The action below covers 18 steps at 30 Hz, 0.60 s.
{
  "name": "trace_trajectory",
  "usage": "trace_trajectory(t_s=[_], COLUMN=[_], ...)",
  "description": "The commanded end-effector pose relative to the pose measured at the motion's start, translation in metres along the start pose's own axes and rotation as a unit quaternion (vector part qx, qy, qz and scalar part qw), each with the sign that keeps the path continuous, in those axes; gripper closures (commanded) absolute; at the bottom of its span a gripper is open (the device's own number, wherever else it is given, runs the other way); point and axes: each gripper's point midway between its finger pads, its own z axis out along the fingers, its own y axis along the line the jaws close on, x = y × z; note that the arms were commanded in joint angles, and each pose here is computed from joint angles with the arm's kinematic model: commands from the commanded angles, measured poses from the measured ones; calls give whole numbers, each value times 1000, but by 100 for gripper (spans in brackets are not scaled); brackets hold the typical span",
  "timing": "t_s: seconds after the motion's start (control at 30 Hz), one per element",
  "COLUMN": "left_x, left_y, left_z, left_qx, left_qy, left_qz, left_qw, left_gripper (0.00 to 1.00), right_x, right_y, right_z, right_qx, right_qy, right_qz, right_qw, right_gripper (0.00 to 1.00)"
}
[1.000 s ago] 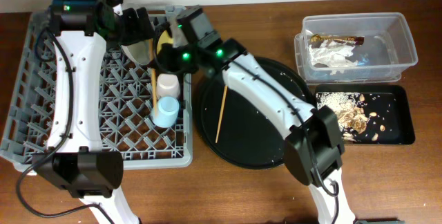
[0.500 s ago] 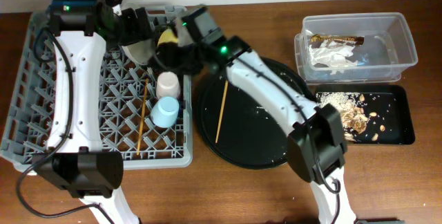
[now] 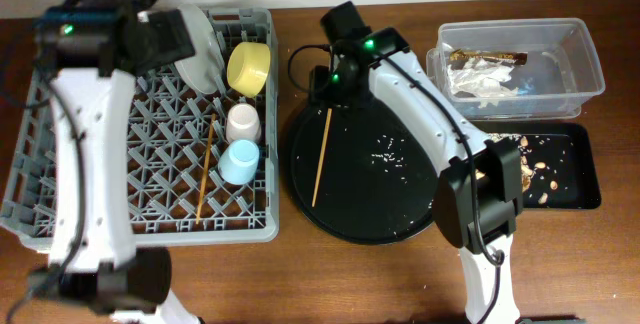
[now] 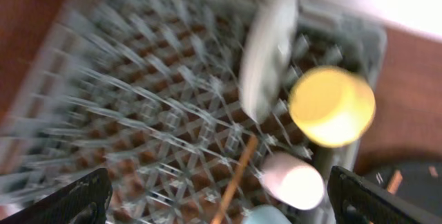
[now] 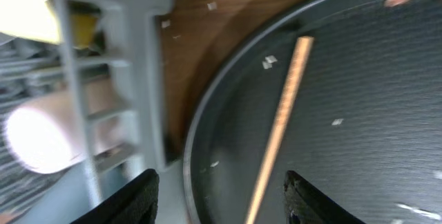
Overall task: Sort waste into correct bins and load items into the dishwasher rack
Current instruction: 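Grasp the second wooden chopstick on the black tray with right gripper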
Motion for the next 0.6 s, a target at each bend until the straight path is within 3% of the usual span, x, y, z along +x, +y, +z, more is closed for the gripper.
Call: trace_trajectory(t_s=[0.0,0.17,0.33,0.5,0.57], left_x=[-26,-22,-13,-6,-4], left_y=[51,84,84,80,77], left_z=[-72,-97,-87,-66,-57], left_qx=[-70,-134,-141,-154,-157], left_qy=[-111,-141,-120,-92,-79], left_qz=[-38,-108,-140,-156,-150], left_qw=[991,975,973,971,973], left_gripper=[1,1,1,1,1], right_x=[2,30,42,59,58], right_y=[-25,-37,-49,-63,-64], right_z=[14,63,87,111,110], right_qx=[133,172,185,197,196], right_qy=[-48,1,33,72,73], right_qz=[-8,3,10,27,30], right_qw=[990,985,982,977,977], right_gripper=[47,55,70,76,88])
